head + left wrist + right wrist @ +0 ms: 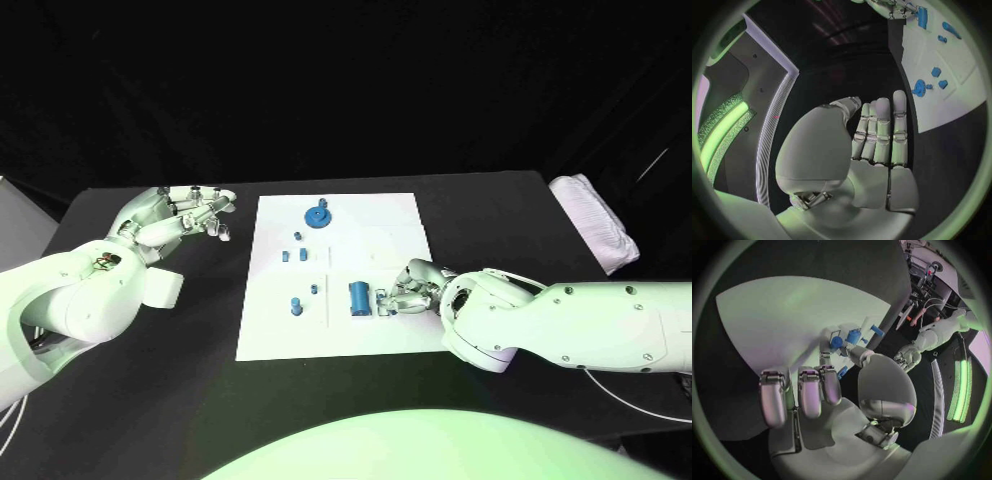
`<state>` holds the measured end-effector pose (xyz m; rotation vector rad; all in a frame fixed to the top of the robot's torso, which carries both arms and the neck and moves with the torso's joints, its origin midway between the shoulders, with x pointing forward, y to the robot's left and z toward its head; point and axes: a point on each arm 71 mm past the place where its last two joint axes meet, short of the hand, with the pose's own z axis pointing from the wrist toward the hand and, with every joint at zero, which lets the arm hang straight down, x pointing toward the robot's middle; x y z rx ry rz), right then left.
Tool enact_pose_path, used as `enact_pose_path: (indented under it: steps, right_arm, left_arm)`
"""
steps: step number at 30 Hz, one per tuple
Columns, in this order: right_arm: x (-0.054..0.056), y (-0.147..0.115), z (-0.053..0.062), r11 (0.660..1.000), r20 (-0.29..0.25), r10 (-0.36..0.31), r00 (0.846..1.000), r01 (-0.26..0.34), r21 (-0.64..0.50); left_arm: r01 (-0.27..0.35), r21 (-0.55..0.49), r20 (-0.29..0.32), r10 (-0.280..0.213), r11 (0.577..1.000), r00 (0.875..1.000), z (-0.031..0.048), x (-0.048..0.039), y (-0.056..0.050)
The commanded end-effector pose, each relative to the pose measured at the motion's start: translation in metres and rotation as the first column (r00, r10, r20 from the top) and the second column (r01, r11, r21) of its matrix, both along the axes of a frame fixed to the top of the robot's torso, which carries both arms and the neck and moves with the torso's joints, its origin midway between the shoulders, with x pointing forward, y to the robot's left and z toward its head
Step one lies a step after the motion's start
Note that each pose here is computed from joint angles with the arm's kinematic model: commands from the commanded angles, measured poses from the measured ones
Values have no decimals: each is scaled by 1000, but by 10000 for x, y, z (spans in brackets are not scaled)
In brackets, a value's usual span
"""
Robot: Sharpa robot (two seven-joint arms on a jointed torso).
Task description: Assemble the parts on the task board
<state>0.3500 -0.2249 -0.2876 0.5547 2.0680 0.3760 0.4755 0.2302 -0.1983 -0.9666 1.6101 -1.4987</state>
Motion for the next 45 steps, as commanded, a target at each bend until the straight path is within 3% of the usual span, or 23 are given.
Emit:
enact_pose_path:
  steps: [1, 32, 45]
  right_arm:
    - [-8, 35, -3, 1000, -14, 28, 1000, -28, -4]
    - [11, 17, 7, 999, 2, 34, 999, -34, 10]
    - [113, -53, 8, 1000, 37, 22, 999, -22, 6]
  left_arm:
    - [13, -11, 0, -13, 1000, 1000, 13, -7, -19]
    - [12, -8, -2, -12, 1000, 1000, 10, -4, -20]
    - [15, -9, -2, -15, 1000, 1000, 9, -3, -33]
